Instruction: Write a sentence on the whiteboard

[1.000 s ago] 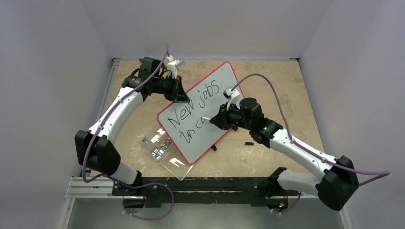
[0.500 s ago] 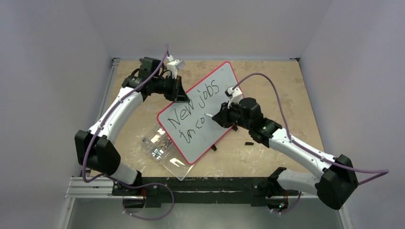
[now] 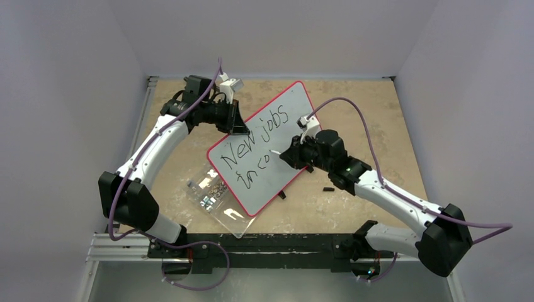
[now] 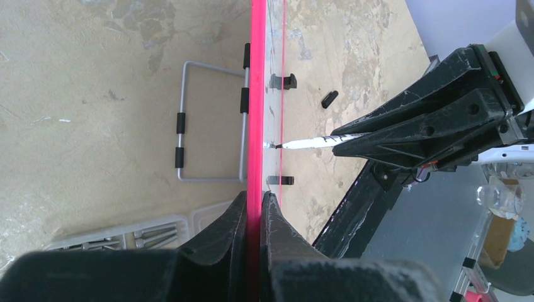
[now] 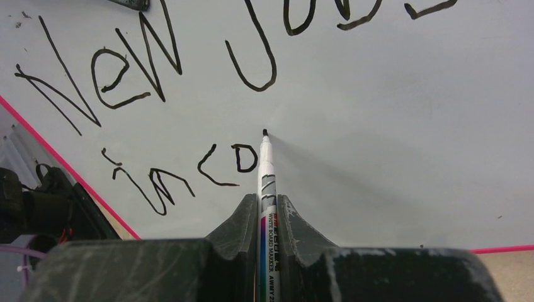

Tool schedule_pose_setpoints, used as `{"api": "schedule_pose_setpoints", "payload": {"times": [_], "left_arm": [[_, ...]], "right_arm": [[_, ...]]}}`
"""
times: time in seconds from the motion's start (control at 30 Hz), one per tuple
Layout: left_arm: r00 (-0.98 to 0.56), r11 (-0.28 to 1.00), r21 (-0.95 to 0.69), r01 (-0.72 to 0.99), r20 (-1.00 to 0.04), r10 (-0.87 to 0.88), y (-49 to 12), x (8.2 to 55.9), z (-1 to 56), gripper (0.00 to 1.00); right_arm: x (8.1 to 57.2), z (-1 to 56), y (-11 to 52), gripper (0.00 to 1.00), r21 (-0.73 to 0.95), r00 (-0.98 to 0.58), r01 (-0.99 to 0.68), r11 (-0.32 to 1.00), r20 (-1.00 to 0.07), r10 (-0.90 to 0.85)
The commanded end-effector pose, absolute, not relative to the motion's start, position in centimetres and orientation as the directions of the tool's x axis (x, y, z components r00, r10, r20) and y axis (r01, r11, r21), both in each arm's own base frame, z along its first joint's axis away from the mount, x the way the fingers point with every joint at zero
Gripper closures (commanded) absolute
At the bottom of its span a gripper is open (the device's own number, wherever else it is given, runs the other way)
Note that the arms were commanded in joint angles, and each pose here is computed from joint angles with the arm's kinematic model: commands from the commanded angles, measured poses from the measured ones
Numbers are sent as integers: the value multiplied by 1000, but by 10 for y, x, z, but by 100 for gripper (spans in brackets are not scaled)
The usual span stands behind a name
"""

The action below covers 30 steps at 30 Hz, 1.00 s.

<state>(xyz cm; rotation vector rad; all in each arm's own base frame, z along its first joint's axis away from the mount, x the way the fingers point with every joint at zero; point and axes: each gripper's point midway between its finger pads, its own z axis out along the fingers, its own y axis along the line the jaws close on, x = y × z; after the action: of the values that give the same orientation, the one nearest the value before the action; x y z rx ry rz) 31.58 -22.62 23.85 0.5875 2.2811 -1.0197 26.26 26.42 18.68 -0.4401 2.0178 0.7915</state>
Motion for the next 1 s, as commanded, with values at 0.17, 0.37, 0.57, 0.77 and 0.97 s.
{"api": "schedule_pose_setpoints", "payload": {"times": [0.17, 0.37, 0.57, 0.77, 0.97], "left_arm": [[-648, 650, -410, 640, -743, 170, -218, 328, 257, 100], [-646, 647, -411, 642, -744, 169, -218, 328, 257, 100], [-646, 648, -410, 642, -744, 169, -218, 328, 257, 100], [-649, 647, -413, 641, -742, 169, -219, 328, 256, 100], [-649, 645, -414, 642, -741, 170, -219, 327, 256, 100]], "right_arm": [[250, 164, 255, 100, 378, -569, -557, 740, -822, -8], [246, 165, 254, 100, 398, -578, -551, 734, -816, 8], [253, 184, 260, 100, 396, -554, -564, 724, -832, 23], [264, 200, 266, 100, 389, -531, -571, 723, -846, 36], [276, 212, 269, 100, 371, -506, -562, 739, -861, 48]]}}
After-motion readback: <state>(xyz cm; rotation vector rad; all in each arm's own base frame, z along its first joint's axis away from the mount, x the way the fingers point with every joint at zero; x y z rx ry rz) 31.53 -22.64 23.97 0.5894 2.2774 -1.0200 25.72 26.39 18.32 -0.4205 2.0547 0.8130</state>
